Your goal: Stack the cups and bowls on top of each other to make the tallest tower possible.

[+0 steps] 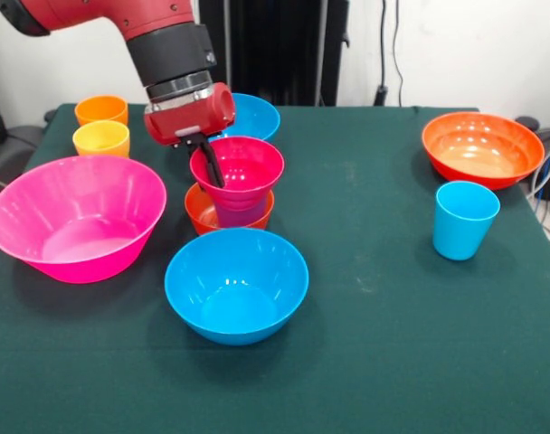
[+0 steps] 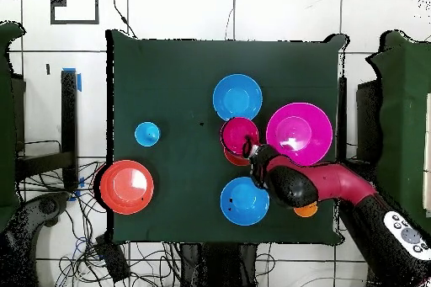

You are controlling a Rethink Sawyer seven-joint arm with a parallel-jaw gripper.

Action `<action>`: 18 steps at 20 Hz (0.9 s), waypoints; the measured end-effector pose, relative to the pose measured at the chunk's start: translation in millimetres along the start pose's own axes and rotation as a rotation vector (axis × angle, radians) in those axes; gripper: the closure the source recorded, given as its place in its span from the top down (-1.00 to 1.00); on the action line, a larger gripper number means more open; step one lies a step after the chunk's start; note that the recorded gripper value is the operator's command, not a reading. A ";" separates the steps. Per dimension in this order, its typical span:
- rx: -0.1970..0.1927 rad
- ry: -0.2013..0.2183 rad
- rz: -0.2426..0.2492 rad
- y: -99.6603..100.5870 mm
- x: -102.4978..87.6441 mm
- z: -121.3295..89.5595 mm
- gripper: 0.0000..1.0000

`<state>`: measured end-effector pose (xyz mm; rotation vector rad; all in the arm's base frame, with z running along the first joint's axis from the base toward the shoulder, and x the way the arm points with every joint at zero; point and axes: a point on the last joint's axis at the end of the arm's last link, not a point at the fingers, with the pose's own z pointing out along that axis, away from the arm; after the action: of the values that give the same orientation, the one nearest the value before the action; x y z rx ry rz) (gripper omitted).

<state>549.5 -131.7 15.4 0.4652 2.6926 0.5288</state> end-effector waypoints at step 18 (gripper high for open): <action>0.155 0.061 -0.029 1.2 -5.4 8.6 -1.00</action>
<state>558.0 -130.1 9.9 0.4576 2.8068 0.3331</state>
